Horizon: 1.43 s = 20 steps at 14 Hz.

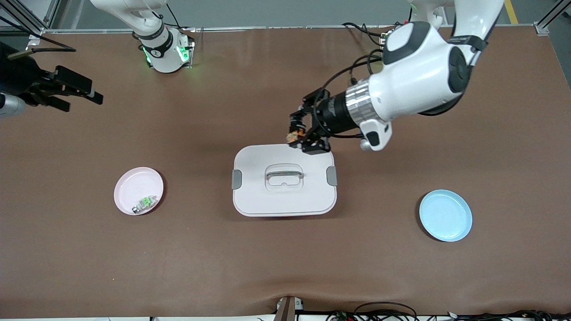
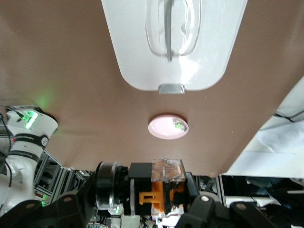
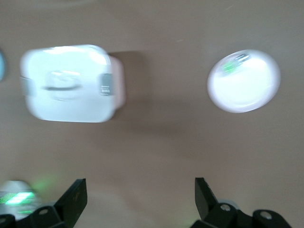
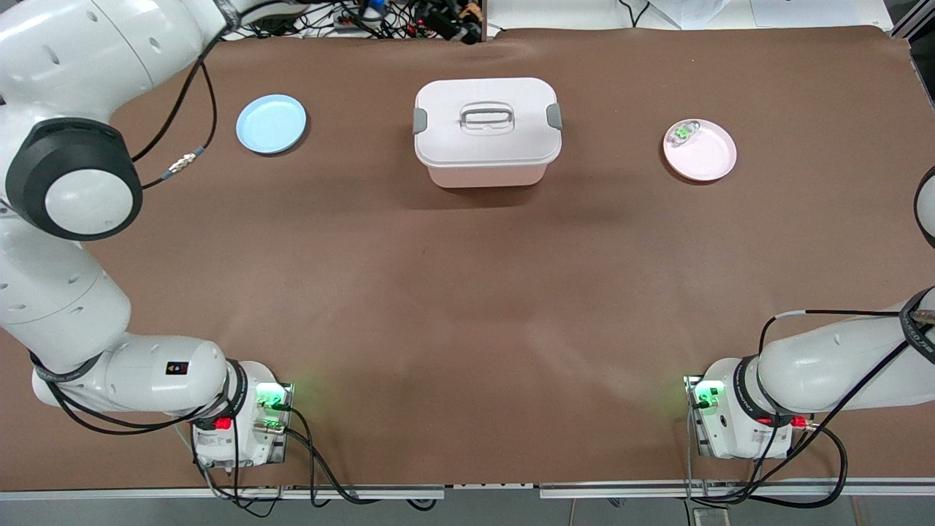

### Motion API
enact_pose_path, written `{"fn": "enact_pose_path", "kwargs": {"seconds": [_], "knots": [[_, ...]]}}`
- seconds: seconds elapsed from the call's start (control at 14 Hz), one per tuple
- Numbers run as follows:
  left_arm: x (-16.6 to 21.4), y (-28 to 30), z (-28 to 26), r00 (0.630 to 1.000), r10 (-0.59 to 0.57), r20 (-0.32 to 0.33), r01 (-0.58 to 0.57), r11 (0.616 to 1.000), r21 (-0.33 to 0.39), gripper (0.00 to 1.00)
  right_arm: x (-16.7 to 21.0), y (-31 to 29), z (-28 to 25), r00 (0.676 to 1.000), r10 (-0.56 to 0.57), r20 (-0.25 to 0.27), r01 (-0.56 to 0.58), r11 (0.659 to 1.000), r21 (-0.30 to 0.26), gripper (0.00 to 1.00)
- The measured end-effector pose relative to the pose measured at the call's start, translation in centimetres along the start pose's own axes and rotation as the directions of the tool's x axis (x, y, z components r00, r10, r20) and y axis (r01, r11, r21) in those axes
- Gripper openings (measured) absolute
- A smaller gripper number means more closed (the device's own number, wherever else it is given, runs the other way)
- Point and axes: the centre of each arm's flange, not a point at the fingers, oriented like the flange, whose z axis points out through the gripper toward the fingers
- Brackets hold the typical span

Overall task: Transfer orange switch to right arm and place
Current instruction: 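Carry the switch above the white box while the right gripper approaches, then grasp the orange switch with the right gripper beside the left gripper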

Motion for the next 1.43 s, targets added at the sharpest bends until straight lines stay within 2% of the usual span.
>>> {"fn": "enact_pose_path", "kwargs": {"seconds": [0.07,0.29,0.5,0.72,1.0,1.43], "knots": [[-0.9,-0.6,0.9,1.0,0.002,0.011,-0.002,1.0,-0.01,0.72,0.0,-0.1,-0.1,0.999,0.037,0.01,-0.038,0.998,0.058,1.0],[-2.3,-1.9,3.0,1.0,0.007,0.018,-0.007,1.0,-0.021,0.72,0.0,-0.5,-0.2,0.996,0.083,0.035,-0.087,0.984,0.154,1.0],[-2.5,-2.4,5.0,1.0,0.018,0.011,-0.017,1.0,-0.018,0.72,0.2,-1.2,0.3,0.991,0.128,0.049,-0.135,0.971,0.199,1.0],[-2.9,-2.9,6.8,1.0,0.01,0.003,-0.01,0.999,-0.031,0.72,-0.6,-2.3,2.2,0.989,0.148,0.019,-0.148,0.956,0.252,1.0],[-3.7,-3.8,8.4,1.0,0.02,-0.003,-0.02,0.999,-0.037,0.72,-2.7,-6.5,4.9,0.994,0.104,-0.011,-0.098,0.959,0.266,1.0],[-3.6,-3.9,9.1,1.0,0.01,-0.017,-0.011,0.999,-0.045,0.72,-2.7,-11.5,11.7,0.993,0.089,-0.074,-0.064,0.957,0.283,1.0]]}}
